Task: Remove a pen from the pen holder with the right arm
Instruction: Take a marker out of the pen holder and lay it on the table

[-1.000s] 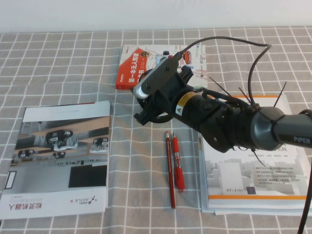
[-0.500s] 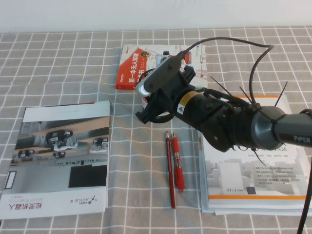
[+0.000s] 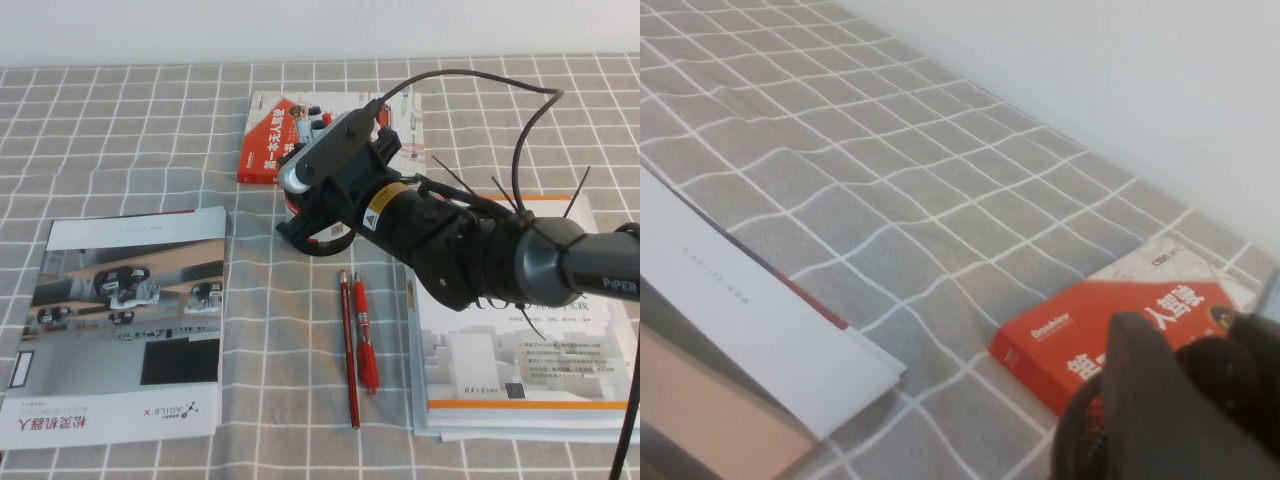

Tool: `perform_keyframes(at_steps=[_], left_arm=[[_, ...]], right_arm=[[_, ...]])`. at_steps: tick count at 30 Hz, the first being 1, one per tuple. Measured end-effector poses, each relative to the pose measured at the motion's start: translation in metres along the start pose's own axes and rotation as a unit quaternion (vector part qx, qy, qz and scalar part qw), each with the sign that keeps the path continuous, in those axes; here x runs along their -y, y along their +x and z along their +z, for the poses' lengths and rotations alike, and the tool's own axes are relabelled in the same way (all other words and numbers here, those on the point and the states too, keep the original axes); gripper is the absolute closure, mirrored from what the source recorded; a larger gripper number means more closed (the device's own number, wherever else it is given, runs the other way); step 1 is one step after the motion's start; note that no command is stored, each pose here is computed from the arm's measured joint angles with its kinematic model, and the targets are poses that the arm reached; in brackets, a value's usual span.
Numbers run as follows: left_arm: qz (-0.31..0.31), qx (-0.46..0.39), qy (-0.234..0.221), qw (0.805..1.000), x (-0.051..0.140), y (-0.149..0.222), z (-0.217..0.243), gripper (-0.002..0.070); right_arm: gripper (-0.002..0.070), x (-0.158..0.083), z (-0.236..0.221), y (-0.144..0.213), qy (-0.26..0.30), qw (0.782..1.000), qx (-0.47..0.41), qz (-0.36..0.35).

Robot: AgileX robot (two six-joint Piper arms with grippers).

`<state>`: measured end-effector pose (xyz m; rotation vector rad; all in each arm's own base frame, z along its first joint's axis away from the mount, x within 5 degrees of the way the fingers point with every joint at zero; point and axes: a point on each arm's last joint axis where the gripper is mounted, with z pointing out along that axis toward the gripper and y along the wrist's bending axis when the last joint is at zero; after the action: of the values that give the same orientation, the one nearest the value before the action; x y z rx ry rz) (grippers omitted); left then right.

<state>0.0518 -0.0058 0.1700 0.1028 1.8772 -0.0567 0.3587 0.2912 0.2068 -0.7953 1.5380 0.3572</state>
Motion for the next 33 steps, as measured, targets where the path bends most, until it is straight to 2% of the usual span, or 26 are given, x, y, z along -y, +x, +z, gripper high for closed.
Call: perform_keyframes(at_steps=[4,8,16,20,23,27,33], left_arm=[[0.000,0.000,0.000,1.000,0.000,0.000,0.000,0.0678],[0.000,0.000,0.000,1.000,0.000,0.000,0.000,0.0678],[0.000,0.000,0.000,1.000,0.000,0.000,0.000,0.0678],[0.000,0.000,0.000,1.000,0.000,0.000,0.000,0.0678],[0.000,0.000,0.000,1.000,0.000,0.000,0.000,0.0678],[0.000,0.000,0.000,1.000,0.000,0.000,0.000,0.0678],[0.000,0.000,0.000,1.000,0.000,0.000,0.000,0.0678]], right_arm=[[0.0566,0.002,-0.002,-0.007,0.002,1.000,0.007,-0.015],[0.0567,0.007,-0.012,-0.031,0.009,0.999,0.035,-0.019],[0.0569,0.024,-0.055,-0.106,0.030,0.993,0.108,-0.021],[0.0569,0.031,-0.083,-0.136,0.029,0.994,0.100,0.021],[0.0569,0.032,-0.104,-0.147,0.021,0.997,0.049,0.054],[0.0569,0.024,-0.128,-0.145,0.005,0.992,-0.076,0.103],[0.0569,0.017,-0.140,-0.117,0.014,0.948,-0.250,0.194]])
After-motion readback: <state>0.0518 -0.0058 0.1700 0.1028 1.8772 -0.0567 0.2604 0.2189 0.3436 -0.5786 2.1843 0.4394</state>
